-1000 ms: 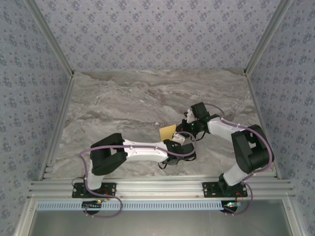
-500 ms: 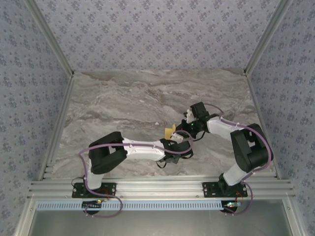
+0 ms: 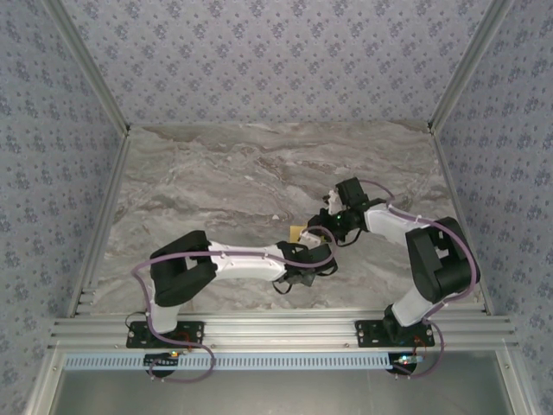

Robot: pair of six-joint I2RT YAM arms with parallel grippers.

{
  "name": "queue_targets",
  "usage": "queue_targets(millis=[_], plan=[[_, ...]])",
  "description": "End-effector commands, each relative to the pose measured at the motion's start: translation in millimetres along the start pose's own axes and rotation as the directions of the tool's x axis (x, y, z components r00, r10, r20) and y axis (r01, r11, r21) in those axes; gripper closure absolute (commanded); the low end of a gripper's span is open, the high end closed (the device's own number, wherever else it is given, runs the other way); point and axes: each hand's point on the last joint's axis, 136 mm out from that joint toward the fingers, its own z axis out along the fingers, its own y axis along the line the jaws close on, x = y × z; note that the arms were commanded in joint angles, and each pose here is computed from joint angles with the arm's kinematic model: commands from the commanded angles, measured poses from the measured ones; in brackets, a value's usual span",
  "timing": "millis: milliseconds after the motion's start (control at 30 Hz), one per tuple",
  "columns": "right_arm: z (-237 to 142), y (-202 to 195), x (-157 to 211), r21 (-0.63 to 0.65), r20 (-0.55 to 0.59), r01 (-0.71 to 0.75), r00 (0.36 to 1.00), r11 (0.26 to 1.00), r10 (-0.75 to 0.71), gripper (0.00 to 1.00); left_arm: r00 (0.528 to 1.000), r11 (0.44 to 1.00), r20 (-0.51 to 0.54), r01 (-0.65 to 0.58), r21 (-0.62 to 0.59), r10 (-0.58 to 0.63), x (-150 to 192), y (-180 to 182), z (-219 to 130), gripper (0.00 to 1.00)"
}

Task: Fold a paper plane with a square sheet of paper (fold left side to right side)
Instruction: Fold the wing for the fifth time at the center of the table.

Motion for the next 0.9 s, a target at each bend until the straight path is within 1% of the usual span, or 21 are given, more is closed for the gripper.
queue_targets(millis=[0, 133, 200, 300, 333, 433, 567, 700, 867], plan=[[-28, 19, -20, -0.023, 0.104, 0.092, 0.991, 0.995, -0.089, 0.59, 0.999, 0.994, -0.001, 0.046, 0.101, -0.046, -11, -7, -14, 0.93], [-48, 14, -27, -0.005, 0.174, 0.109, 0.979, 0.994, -0.106, 0.45, 0.997, 0.981, -0.024, 0.081, 0.174, -0.078, -13, -12, -12, 0.93], [-57, 8, -29, 0.013, 0.209, 0.106, 0.972, 0.994, -0.107, 0.36, 0.995, 0.974, -0.044, 0.097, 0.206, -0.09, -14, -15, -10, 0.94], [-66, -3, -27, 0.047, 0.241, 0.107, 0.964, 0.993, -0.115, 0.28, 0.991, 0.961, -0.071, 0.129, 0.245, -0.115, -16, -17, -7, 0.94], [-68, -6, -26, 0.057, 0.249, 0.107, 0.961, 0.993, -0.118, 0.27, 0.99, 0.957, -0.078, 0.137, 0.256, -0.121, -16, -18, -6, 0.94], [-69, -16, -19, 0.084, 0.248, 0.121, 0.959, 0.989, -0.139, 0.26, 0.985, 0.942, -0.1, 0.166, 0.292, -0.143, -18, -18, -3, 0.94], [-61, -26, -8, 0.078, 0.23, 0.139, 0.961, 0.987, -0.154, 0.26, 0.971, 0.899, -0.132, 0.235, 0.369, -0.199, -23, -20, 0, 0.94], [-51, -30, -1, 0.041, 0.231, 0.152, 0.96, 0.988, -0.157, 0.28, 0.953, 0.839, -0.155, 0.301, 0.453, -0.259, -31, -23, 0, 0.94], [-42, -28, 7, -0.005, 0.226, 0.18, 0.958, 0.984, -0.174, 0.3, 0.921, 0.746, -0.182, 0.387, 0.542, -0.346, -39, -18, -2, 0.94]])
